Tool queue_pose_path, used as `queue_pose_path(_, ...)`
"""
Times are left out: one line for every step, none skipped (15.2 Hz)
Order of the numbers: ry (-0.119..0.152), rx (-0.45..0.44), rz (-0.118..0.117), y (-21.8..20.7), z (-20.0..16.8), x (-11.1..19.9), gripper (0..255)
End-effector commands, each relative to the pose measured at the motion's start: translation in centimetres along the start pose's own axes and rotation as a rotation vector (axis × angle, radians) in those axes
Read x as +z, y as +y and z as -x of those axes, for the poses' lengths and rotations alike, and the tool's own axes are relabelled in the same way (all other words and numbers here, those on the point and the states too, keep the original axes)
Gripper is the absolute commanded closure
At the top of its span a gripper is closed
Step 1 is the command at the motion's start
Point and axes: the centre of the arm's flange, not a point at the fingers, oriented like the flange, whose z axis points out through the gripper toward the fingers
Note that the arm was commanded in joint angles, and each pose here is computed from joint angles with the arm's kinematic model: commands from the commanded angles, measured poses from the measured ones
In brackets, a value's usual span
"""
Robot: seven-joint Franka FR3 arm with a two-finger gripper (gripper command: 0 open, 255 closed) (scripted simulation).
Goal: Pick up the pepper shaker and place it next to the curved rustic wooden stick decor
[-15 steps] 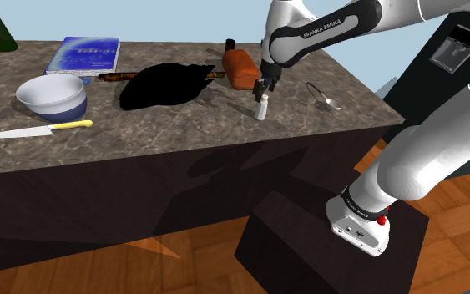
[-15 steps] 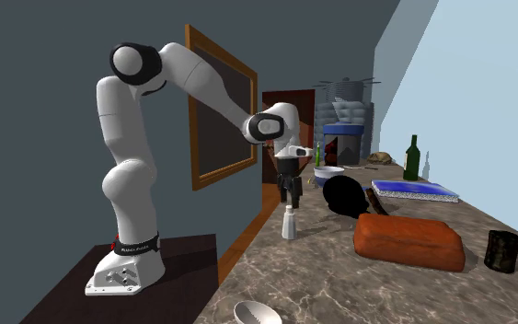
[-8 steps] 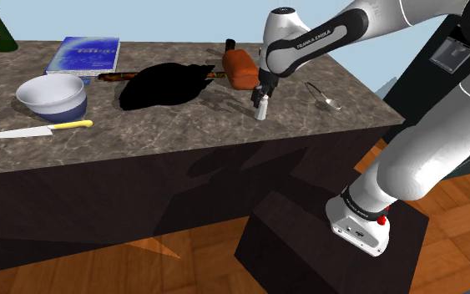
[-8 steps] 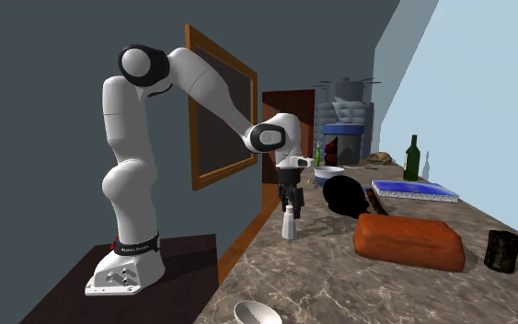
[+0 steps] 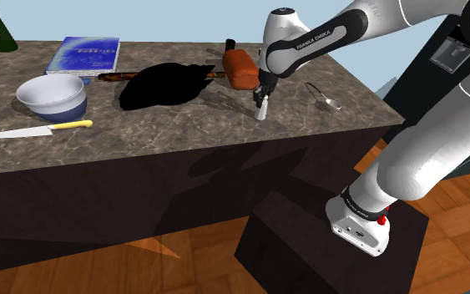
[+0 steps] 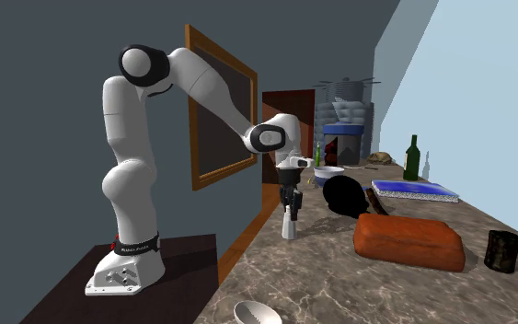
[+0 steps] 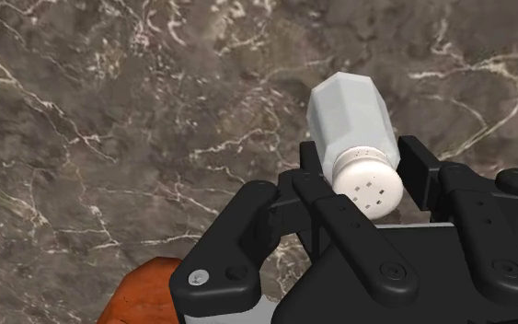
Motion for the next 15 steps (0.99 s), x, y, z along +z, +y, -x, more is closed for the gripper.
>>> queue_pose_path(-0.001, 0.0, 0.0, 0.0, 0.0, 0.0, 255)
queue_pose_path(-0.001, 0.0, 0.0, 0.0, 0.0, 0.0, 255)
queue_pose_path(-0.001, 0.0, 0.0, 0.0, 0.0, 0.0, 255)
queue_pose_path(-0.001, 0.0, 0.0, 0.0, 0.0, 0.0, 255)
queue_pose_path(-0.001, 0.0, 0.0, 0.0, 0.0, 0.0, 255)
queue_pose_path(-0.001, 0.0, 0.0, 0.0, 0.0, 0.0, 255)
queue_pose_path(-0.001, 0.0, 0.0, 0.0, 0.0, 0.0, 255)
queue_pose_path(-0.001, 0.0, 0.0, 0.0, 0.0, 0.0, 255)
queue_pose_path(-0.001, 0.0, 0.0, 0.1, 0.0, -0.5, 255)
queue_pose_path(-0.001, 0.0, 0.0, 0.1, 0.0, -1.0, 255)
queue_pose_path(-0.001, 0.0, 0.0, 0.2, 0.0, -1.5, 255)
queue_pose_path(-0.001, 0.0, 0.0, 0.2, 0.0, -2.1, 255)
queue_pose_path(-0.001, 0.0, 0.0, 0.3, 0.0, -2.6, 255)
queue_pose_path(-0.001, 0.0, 0.0, 0.3, -0.1, -3.1, 255)
queue_pose_path(-0.001, 0.0, 0.0, 0.4, -0.1, -3.6, 255)
